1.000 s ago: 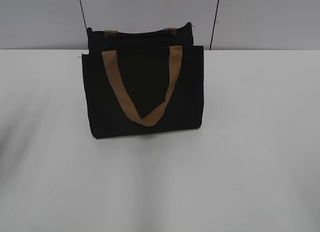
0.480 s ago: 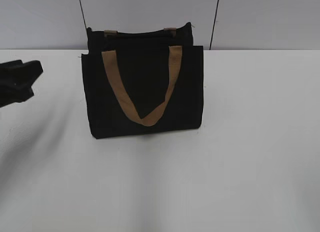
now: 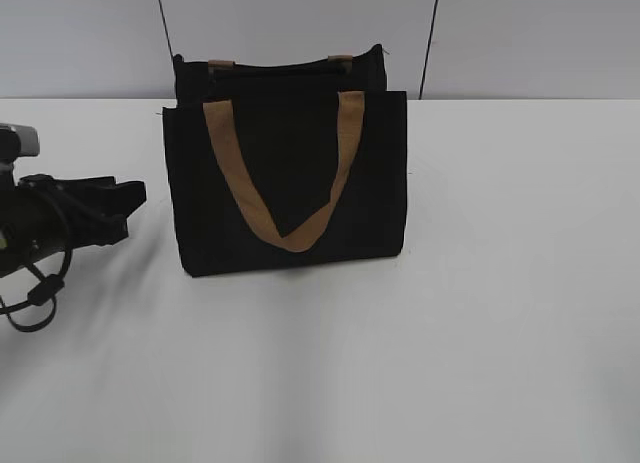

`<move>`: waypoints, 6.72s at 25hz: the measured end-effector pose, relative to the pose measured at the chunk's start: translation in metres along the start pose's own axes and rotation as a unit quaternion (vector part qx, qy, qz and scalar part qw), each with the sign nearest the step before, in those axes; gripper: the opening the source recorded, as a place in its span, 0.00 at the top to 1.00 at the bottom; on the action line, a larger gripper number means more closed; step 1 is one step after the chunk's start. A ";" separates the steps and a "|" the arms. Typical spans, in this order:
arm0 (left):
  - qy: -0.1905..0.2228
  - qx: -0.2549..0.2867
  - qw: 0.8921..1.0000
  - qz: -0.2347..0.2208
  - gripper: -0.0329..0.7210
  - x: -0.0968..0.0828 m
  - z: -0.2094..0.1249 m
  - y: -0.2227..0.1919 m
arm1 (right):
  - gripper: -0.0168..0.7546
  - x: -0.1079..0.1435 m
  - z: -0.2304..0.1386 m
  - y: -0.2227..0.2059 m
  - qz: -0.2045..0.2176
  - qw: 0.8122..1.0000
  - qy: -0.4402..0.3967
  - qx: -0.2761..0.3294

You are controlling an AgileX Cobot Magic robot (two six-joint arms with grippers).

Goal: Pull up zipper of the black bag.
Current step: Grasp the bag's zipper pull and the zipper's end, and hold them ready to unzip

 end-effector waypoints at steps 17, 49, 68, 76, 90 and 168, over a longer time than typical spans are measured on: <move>-0.088 0.007 0.986 -0.138 0.51 -0.018 -0.016 -0.055 | 0.30 0.000 0.000 0.000 0.000 1.000 0.000 0.000; -0.111 -0.015 0.980 -0.165 0.56 -0.020 -0.011 -0.081 | 0.30 0.000 0.000 0.000 0.000 1.000 0.000 0.000; -0.120 0.025 0.986 -0.111 0.94 -0.012 0.029 -0.056 | 0.30 0.000 0.000 0.000 0.000 1.000 0.000 0.000; -0.178 0.011 0.983 -0.041 0.94 -0.001 0.093 -0.018 | 0.30 0.000 0.000 0.000 0.000 1.000 0.000 0.000; -0.191 -0.030 0.980 -0.049 0.94 -0.014 0.117 -0.006 | 0.30 0.000 0.000 0.000 0.000 1.000 0.000 0.000; -0.208 -0.033 0.977 -0.039 0.94 -0.011 0.128 -0.010 | 0.42 0.253 0.176 -0.295 0.454 0.877 0.156 0.013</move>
Point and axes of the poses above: a point on each arm's last joint axis where the gripper is mounted, y pointing back along that axis away from the gripper, x along the wrist's bending axis when the last joint is at zero, z = x × y, the point moved 6 cm from there along -y, pointing out along that axis toward the gripper, and after that the axes turned 5 degrees about -y, right-handed, at the moved point
